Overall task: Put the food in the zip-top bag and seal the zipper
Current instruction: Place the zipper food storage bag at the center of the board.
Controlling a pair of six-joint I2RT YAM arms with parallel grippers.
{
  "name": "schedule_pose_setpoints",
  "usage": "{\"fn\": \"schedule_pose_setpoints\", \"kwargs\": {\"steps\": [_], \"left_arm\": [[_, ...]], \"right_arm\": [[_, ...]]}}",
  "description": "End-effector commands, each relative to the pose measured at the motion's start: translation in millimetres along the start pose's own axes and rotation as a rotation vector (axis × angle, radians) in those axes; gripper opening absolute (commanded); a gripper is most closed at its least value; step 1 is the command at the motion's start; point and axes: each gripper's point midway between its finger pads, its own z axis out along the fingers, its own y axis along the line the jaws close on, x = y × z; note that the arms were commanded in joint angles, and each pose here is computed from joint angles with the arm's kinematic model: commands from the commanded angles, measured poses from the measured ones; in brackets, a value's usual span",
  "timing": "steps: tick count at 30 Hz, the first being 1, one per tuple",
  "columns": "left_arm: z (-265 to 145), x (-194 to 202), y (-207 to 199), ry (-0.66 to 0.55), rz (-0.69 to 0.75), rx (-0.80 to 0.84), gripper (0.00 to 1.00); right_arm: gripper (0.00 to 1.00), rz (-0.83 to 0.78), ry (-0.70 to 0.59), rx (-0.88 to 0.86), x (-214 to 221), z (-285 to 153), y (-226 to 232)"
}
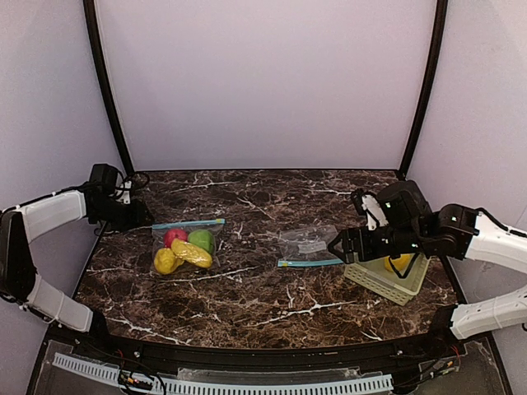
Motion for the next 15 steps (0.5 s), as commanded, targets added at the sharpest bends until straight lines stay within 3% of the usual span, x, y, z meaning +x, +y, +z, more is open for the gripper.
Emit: {"fn": "schedule_pose_setpoints", "kwargs": {"steps": [1, 3, 5, 8, 13, 15], "left_arm": [[-20, -8, 5, -0.090, 0.022, -0.049, 0.57], [-25, -10, 5, -0.113, 0.031, -0.049, 0.65], [-30, -14, 2, -0.141, 0.045, -0.043, 0.73], [-44, -22, -7, -0.202, 0.075, -0.010, 0.83], [-73, -33, -34, -0.290, 0.152, 0.057, 0.86], [-91, -42, -64, -0.326, 0.235, 0.091, 0.87]], "right_arm": [[0.88, 0.012, -0.006, 0.024, -1, 0, -7], [0.90, 0.011, -0.002, 0.030, -1, 0, -8], [0.97, 0.012, 0.001, 0.037, -1, 0, -9], [0.99, 0.021, 0.001, 0.071, 0, 0, -17], [0.99, 0.055, 0.001, 0.136, 1, -6, -36], [0.99, 0.087, 0.013, 0.186, 5, -8, -52]]}}
